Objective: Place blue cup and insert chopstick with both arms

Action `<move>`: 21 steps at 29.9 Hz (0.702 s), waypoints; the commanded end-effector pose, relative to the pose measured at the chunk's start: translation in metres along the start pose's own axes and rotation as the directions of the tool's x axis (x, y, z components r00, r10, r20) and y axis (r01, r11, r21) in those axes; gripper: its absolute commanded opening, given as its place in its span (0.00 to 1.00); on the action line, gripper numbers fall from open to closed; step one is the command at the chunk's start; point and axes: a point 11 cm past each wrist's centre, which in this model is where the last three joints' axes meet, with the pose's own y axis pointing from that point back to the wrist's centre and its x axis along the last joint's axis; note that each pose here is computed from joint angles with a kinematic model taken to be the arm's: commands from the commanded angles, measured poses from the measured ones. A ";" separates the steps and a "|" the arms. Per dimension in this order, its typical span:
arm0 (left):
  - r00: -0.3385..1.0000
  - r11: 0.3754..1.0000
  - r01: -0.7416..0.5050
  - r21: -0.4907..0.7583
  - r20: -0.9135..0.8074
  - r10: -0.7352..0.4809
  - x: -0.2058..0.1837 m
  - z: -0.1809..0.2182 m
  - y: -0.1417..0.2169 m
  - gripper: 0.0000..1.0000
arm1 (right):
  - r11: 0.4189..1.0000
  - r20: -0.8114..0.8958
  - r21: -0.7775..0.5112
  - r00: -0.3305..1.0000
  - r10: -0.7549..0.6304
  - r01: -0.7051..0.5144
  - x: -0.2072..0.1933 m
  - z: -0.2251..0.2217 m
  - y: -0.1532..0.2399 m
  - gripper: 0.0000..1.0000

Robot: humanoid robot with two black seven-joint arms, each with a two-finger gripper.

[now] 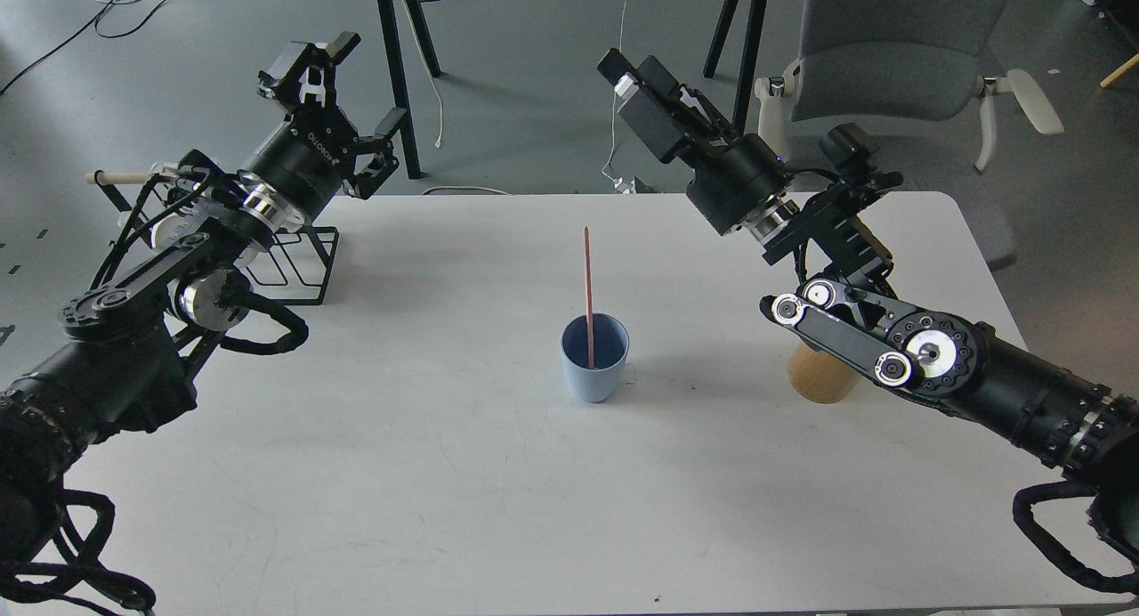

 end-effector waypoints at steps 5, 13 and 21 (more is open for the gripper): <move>1.000 1.000 -0.006 -0.012 -0.001 0.006 0.002 0.004 0.000 0.98 | 0.960 0.495 -0.219 0.829 0.262 -0.173 0.096 0.024 0.007 0.88; 0.999 0.998 -0.033 -0.055 -0.005 0.032 0.012 0.019 0.001 0.98 | 0.999 0.963 -0.034 0.268 0.034 -0.005 0.118 0.035 0.061 0.96; 0.998 0.995 -0.063 -0.083 0.000 0.063 0.024 0.033 0.007 0.98 | 0.997 0.962 -0.075 0.263 0.077 -0.019 0.117 0.048 0.069 0.99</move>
